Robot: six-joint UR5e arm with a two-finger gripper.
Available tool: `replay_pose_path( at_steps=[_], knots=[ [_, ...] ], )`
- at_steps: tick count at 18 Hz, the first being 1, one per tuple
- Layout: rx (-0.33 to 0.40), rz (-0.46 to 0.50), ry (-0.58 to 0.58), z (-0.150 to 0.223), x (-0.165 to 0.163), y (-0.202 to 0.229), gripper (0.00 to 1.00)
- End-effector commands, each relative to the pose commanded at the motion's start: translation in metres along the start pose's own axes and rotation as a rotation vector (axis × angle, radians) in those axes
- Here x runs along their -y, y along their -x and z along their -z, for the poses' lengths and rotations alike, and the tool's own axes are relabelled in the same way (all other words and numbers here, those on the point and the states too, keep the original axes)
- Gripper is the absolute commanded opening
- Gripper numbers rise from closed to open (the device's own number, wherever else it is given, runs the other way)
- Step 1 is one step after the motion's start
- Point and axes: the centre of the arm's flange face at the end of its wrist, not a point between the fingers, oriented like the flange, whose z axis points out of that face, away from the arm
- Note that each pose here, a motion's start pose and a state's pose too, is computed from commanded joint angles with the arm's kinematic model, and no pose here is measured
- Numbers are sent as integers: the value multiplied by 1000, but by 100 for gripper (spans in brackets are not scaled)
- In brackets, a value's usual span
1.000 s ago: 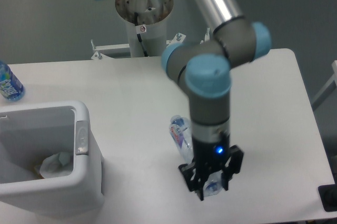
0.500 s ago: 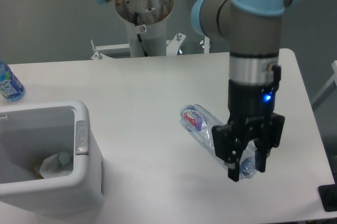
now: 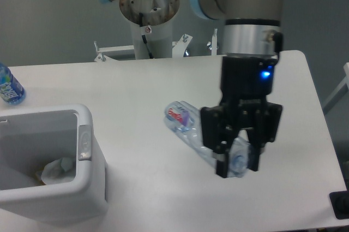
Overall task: Place the trash in the trash can
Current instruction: 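Lift the bottle and carry it over the trash bin, then lower the bottle into the bin and open the gripper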
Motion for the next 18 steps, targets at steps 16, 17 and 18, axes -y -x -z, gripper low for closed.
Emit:
replay_pose_path(
  at_steps=[16, 17, 18],
  knots=[
    [-176, -169, -9, -23, -59, -145, 39],
    [-185, -177, -3, -26, -64, -152, 39],
    [-193, -182, 5, -28, -69, -159, 39]
  ],
)
